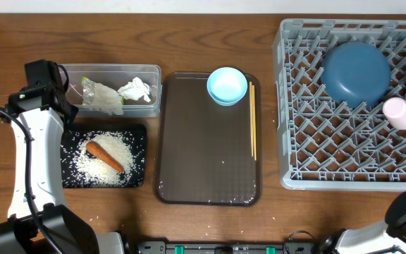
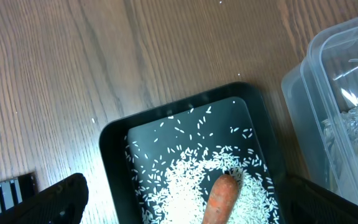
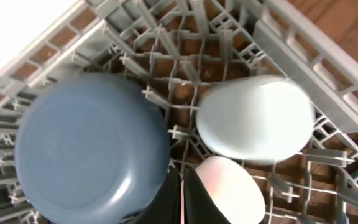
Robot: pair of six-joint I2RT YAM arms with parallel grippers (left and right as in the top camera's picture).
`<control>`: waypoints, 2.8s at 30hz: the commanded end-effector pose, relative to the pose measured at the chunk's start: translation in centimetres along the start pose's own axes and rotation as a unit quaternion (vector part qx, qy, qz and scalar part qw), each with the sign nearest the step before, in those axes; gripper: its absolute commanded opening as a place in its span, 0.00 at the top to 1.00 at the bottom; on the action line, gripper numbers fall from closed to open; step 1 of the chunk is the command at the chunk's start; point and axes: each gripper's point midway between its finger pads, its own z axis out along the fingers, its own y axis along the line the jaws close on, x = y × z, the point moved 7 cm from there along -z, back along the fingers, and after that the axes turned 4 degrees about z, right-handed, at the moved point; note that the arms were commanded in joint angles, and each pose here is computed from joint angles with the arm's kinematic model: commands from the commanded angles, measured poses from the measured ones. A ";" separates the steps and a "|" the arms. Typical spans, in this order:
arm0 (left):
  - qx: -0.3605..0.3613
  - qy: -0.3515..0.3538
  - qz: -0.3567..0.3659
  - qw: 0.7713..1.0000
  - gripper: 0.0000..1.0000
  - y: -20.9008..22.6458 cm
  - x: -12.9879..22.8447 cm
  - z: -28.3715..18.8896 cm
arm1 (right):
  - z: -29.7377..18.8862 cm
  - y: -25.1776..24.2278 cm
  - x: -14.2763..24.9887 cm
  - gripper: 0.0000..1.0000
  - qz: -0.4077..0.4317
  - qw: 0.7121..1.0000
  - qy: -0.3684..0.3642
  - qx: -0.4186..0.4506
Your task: Sort waste into correct bins and load items into the dishwasher rack
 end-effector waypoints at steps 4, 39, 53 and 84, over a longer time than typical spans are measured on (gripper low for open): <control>-0.003 -0.001 -0.004 1.000 0.01 0.2 0.0 0.0 | 0.3 0.2 0.4 0.97 -0.036 0.995 -0.013 0.087; -0.003 -0.001 -0.004 1.000 0.01 0.2 0.0 0.0 | 2.5 0.0 3.9 0.89 -0.042 0.988 0.031 0.144; -0.003 -0.001 -0.004 1.000 0.01 0.2 0.0 0.0 | 6.3 -2.6 4.6 0.90 -0.035 0.984 0.064 0.163; -0.003 -0.001 -0.004 1.000 0.01 0.2 0.0 0.0 | -1.6 2.6 2.2 0.95 -0.012 0.999 -0.007 0.029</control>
